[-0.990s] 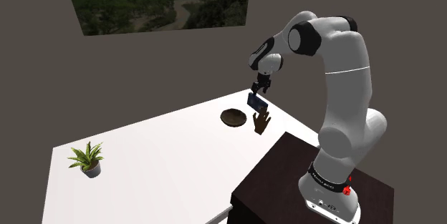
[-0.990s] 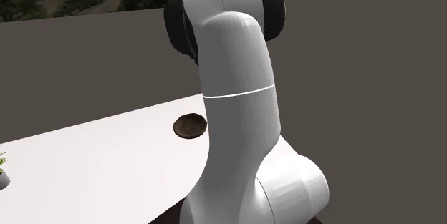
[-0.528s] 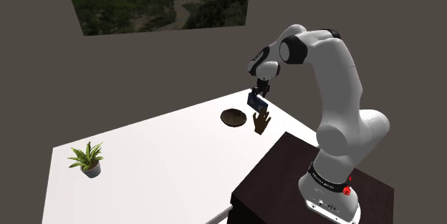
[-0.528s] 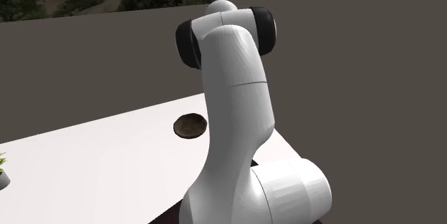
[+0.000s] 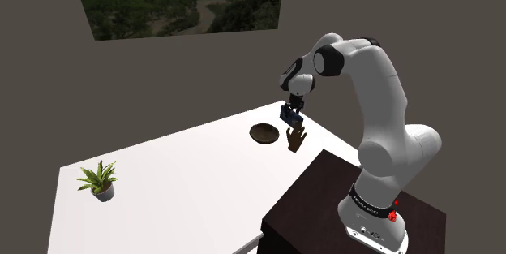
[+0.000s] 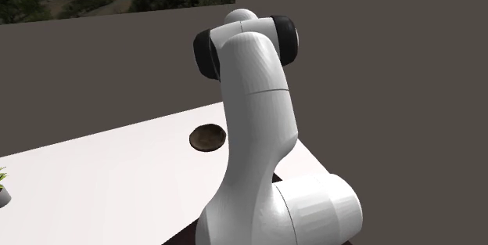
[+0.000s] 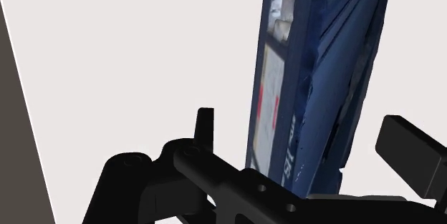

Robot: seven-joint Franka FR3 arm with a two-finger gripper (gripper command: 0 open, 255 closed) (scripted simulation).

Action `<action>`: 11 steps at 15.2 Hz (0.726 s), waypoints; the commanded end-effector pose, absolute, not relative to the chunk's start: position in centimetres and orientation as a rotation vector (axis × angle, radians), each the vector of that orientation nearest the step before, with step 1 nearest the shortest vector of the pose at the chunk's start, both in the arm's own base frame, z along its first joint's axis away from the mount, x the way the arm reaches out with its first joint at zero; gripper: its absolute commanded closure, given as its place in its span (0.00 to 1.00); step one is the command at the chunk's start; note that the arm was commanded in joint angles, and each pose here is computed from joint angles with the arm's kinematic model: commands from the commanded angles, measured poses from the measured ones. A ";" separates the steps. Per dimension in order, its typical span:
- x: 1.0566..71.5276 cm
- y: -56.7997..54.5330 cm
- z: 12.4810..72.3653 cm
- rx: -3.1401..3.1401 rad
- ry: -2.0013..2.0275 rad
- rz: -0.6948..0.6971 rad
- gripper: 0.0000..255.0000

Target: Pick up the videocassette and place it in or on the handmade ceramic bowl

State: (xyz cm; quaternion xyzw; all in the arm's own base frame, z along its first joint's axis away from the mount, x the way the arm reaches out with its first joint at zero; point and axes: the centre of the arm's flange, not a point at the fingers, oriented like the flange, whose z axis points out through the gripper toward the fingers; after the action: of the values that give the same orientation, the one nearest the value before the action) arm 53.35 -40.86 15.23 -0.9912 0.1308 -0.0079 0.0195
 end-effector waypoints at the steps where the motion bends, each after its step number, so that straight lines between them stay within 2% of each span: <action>1: 53.4 -40.9 15.2 -3.076 0.406 -0.025 0.00; 5: 53.4 -40.9 15.2 -3.076 0.406 -0.025 0.00; 6: 53.4 -40.9 15.2 -3.076 0.406 -0.025 1.00; 11: 53.4 -40.9 15.2 -3.076 0.406 -0.025 1.00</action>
State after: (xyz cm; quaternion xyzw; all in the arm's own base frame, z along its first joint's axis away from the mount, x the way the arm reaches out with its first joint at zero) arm 53.33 -40.95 15.21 -0.9911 0.1313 -0.0082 0.0189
